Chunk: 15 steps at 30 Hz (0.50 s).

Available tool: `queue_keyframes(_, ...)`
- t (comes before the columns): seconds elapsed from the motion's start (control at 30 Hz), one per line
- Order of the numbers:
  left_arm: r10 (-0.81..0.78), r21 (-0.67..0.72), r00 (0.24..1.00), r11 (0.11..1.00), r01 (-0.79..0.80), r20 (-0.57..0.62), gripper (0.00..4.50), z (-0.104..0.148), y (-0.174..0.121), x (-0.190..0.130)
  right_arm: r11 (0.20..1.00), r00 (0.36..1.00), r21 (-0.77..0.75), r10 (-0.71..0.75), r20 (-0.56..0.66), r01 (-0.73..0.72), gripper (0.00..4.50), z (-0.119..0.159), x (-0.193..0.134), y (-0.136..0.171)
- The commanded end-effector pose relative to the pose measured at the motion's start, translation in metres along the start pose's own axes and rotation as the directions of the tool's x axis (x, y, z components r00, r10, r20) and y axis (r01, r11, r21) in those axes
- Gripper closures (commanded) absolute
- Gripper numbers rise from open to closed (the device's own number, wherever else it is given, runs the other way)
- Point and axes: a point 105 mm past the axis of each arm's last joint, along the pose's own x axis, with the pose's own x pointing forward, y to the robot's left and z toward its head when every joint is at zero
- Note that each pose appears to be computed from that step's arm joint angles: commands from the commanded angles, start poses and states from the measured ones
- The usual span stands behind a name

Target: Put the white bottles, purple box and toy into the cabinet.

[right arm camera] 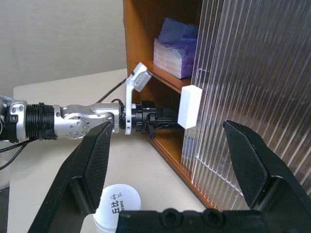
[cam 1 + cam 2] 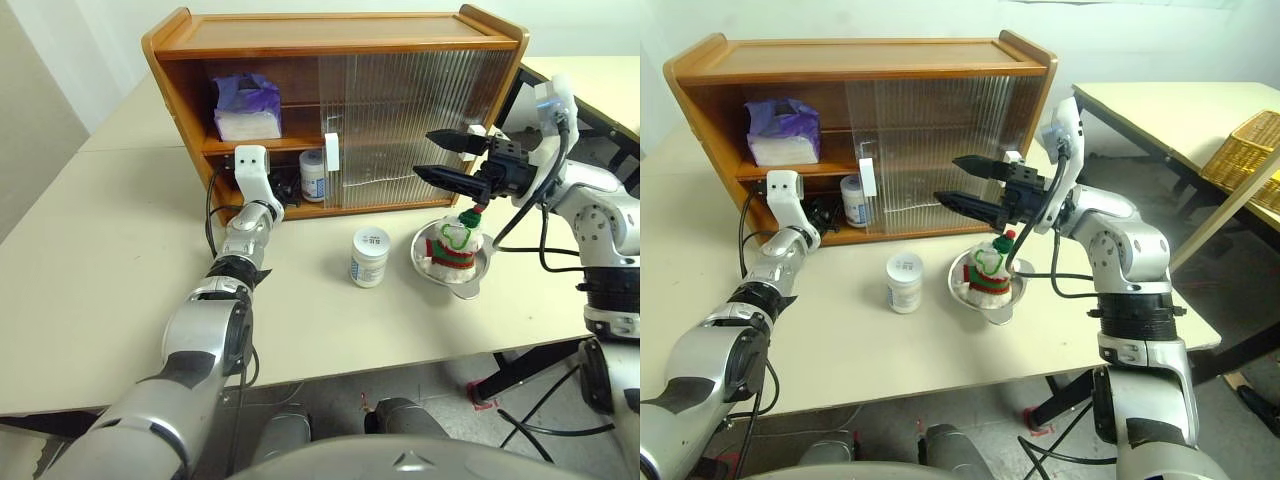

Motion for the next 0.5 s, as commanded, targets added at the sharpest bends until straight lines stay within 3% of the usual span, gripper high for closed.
queue_keyframes(0.03,-0.029,-0.006,0.999,1.0,0.029,0.029,1.11,-0.002,0.002,-0.01,1.0,1.0,-0.013,0.018,0.008,-0.018,0.0,0.004,0.004,0.001)
queue_keyframes(0.13,-0.054,0.002,0.998,0.999,0.054,0.035,0.01,-0.006,0.003,-0.023,1.0,1.0,-0.013,0.023,0.009,-0.023,0.0,0.004,0.005,0.0)
queue_keyframes(0.37,-0.137,0.02,0.991,0.99,0.137,0.008,0.01,-0.012,0.001,-0.06,0.999,0.999,-0.013,0.034,0.011,-0.034,0.0,0.004,0.007,-0.001)
queue_keyframes(0.5,-0.381,-0.021,0.924,0.924,0.381,-0.019,0.01,-0.013,-0.028,-0.08,0.999,0.999,-0.014,0.038,0.012,-0.038,0.0,0.004,0.008,-0.001)
